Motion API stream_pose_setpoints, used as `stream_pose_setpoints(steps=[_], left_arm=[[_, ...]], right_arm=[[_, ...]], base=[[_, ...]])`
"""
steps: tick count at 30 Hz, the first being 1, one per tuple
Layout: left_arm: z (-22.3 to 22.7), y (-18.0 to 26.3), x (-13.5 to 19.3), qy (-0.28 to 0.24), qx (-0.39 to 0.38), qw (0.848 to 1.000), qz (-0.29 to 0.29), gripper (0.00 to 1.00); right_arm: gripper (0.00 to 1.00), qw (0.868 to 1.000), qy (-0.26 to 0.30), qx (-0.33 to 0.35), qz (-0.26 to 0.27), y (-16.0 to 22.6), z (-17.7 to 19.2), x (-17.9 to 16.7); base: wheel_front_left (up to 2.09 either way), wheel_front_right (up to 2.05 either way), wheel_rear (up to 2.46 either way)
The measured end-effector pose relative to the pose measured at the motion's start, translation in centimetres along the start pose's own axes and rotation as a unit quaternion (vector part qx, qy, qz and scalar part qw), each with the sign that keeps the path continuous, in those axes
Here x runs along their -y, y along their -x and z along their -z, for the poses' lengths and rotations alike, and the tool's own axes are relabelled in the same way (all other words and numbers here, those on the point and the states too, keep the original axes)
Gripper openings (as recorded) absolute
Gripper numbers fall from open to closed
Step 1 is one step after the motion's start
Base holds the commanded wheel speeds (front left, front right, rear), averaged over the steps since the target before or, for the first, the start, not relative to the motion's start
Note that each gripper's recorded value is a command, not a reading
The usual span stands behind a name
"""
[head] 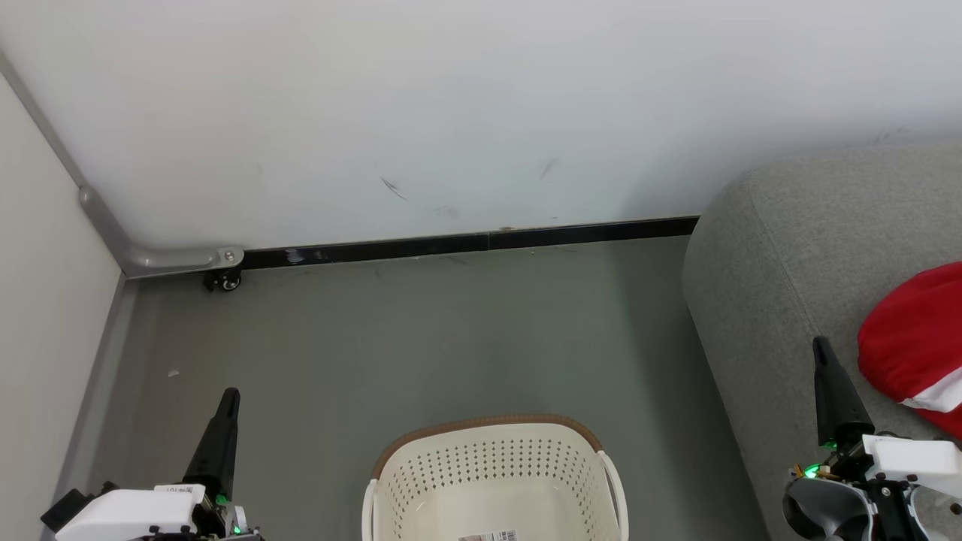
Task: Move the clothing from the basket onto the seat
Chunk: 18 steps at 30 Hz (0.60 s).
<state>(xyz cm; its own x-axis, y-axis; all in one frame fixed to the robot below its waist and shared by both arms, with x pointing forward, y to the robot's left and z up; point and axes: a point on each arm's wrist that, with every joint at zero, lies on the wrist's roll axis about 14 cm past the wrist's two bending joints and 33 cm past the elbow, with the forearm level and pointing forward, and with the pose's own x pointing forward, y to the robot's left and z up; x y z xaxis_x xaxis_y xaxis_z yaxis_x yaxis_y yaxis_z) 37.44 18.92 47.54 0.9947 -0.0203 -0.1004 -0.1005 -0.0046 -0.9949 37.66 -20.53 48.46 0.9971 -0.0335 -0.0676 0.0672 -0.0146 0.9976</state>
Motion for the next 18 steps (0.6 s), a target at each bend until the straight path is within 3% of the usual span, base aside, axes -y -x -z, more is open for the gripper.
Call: stream_pose_setpoints(steps=[18], left_arm=[[0.01,-0.06,0.06,0.000,0.000,1.000,0.001,0.00]], right_arm=[[0.00,1.000,0.000,0.000,0.000,0.01,-0.05,0.00]], base=[[0.00,0.00,0.00]])
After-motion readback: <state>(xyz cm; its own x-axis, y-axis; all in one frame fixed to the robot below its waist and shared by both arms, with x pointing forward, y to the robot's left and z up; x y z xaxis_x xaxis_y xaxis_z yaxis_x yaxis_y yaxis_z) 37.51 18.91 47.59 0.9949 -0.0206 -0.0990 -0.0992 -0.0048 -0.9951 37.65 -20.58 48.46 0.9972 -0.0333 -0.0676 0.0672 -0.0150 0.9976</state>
